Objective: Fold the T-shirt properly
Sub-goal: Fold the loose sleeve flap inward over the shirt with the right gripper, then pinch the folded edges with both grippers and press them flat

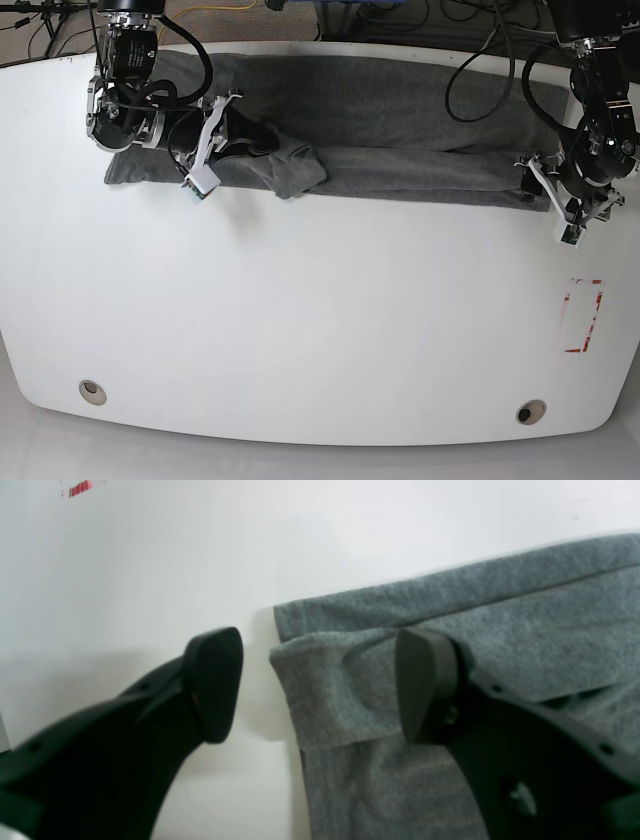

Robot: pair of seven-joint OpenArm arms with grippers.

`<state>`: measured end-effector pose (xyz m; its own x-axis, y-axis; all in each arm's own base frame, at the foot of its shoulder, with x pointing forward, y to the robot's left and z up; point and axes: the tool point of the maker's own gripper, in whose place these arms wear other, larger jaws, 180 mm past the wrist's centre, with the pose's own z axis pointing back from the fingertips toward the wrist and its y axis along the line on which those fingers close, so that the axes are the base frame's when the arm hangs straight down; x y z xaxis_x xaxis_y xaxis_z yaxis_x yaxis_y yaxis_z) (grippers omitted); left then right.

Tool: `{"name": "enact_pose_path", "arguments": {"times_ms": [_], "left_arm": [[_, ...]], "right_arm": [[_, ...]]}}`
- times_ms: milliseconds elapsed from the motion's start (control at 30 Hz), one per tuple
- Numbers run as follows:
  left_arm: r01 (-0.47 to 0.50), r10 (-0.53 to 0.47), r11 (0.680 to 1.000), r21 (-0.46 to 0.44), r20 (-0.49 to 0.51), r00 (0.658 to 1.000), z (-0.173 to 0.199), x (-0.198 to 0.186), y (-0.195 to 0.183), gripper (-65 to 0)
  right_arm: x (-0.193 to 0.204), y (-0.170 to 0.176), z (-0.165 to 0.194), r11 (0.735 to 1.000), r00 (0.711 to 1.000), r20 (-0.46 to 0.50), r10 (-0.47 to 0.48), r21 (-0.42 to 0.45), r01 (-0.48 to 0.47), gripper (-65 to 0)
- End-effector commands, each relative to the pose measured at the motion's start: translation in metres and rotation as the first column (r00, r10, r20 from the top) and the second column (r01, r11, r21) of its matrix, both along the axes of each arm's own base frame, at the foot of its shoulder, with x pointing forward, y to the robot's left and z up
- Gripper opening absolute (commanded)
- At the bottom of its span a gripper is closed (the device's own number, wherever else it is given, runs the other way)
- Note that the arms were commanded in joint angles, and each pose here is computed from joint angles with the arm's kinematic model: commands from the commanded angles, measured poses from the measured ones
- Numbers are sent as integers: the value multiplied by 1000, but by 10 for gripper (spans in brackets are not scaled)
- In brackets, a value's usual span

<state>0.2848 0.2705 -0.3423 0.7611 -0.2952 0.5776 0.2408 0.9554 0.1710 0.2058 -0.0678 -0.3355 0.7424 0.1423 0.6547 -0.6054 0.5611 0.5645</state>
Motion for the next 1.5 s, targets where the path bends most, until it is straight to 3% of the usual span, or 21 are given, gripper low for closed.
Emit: {"name": "enact_pose_path", "arguments": {"times_ms": [0,167,333,500,667,800,1000,1100,1367,1467], "left_arm": [[5,-5,1000,11,42,999,12,8,3,-199],[5,-5,1000,10,42,999,12,8,3,-199],[5,-5,1000,10,42,999,12,8,3,-199],[5,-6,1000,10,42,999,12,8,3,-199],[11,-11,1000,7,46,999,13,7,1,-199],[27,-28,1000,6,78,997,23,10,-6,-199],[40,-21,992,-120,159,987,41,14,-27,-199],[24,10,981,-190,174,985,43,11,-28,-199],[5,31,967,-256,136,990,30,-7,-32,-222],[-10,40,964,-264,111,993,22,-13,-31,-282]], "right_arm": [[-3,4,8,999,1000,17,15,33,-15,-650],[-17,10,1,999,999,-21,36,38,-36,-629],[-33,16,-3,995,995,-46,93,27,-92,-450],[-46,23,-3,989,988,-56,145,23,-144,-217],[-41,10,-4,995,994,-56,95,8,-95,-117],[-29,-13,-1,1000,999,-31,20,-23,-20,-119],[-9,-65,2,982,991,29,-132,-133,135,-143],[-4,-86,2,958,982,64,-180,-217,190,-236],[-10,-114,-12,885,955,96,-282,-358,298,-647],[-9,-119,-19,856,947,120,-299,-406,321,-640]]}}
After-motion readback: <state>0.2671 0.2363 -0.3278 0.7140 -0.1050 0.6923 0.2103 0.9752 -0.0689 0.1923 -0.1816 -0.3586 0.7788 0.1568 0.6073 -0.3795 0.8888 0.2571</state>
